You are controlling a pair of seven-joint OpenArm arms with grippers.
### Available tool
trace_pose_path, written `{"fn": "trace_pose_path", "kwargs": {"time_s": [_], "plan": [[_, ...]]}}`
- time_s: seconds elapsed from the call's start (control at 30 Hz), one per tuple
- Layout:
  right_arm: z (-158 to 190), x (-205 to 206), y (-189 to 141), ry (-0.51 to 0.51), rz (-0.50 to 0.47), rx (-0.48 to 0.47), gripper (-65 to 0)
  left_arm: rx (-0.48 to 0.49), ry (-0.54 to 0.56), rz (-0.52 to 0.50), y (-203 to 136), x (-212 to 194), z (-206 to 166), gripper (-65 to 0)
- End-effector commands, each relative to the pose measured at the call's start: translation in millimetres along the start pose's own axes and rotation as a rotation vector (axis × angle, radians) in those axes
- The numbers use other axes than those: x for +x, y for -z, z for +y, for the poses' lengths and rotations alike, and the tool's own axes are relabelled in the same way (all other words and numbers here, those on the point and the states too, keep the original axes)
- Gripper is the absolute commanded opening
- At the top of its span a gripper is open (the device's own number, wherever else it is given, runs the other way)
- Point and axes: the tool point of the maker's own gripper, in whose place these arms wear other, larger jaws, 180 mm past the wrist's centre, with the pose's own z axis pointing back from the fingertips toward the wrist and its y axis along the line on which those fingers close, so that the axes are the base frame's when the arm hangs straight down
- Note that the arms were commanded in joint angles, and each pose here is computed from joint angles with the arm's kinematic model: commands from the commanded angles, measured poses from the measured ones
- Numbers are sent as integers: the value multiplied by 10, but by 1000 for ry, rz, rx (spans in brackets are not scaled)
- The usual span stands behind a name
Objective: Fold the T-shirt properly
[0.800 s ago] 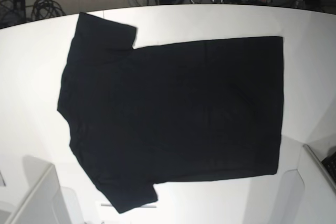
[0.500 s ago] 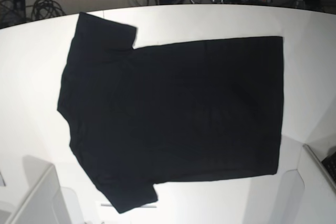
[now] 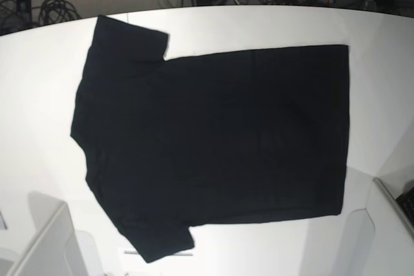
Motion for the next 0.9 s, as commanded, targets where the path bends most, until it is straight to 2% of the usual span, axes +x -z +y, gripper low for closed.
{"fn": "trace_pose_path", "kwargs": {"time_s": [0.0,0.07,0.63,0.87], "plan": [[-23,-41,2,-2,7,-3,-650,1,1,12,-2,-45,5,-446],[-33,-42,2,-2,7,-4,-650,1,1,12,-2,-45,5,-650],[-55,24,-1,-6,-15,-8,-650,2,18,15,-9,-119,23,-650],[-54,-111,-4,-7,-34,-9,-650,-3,32,-51,-82,-189,-4,-650]]}}
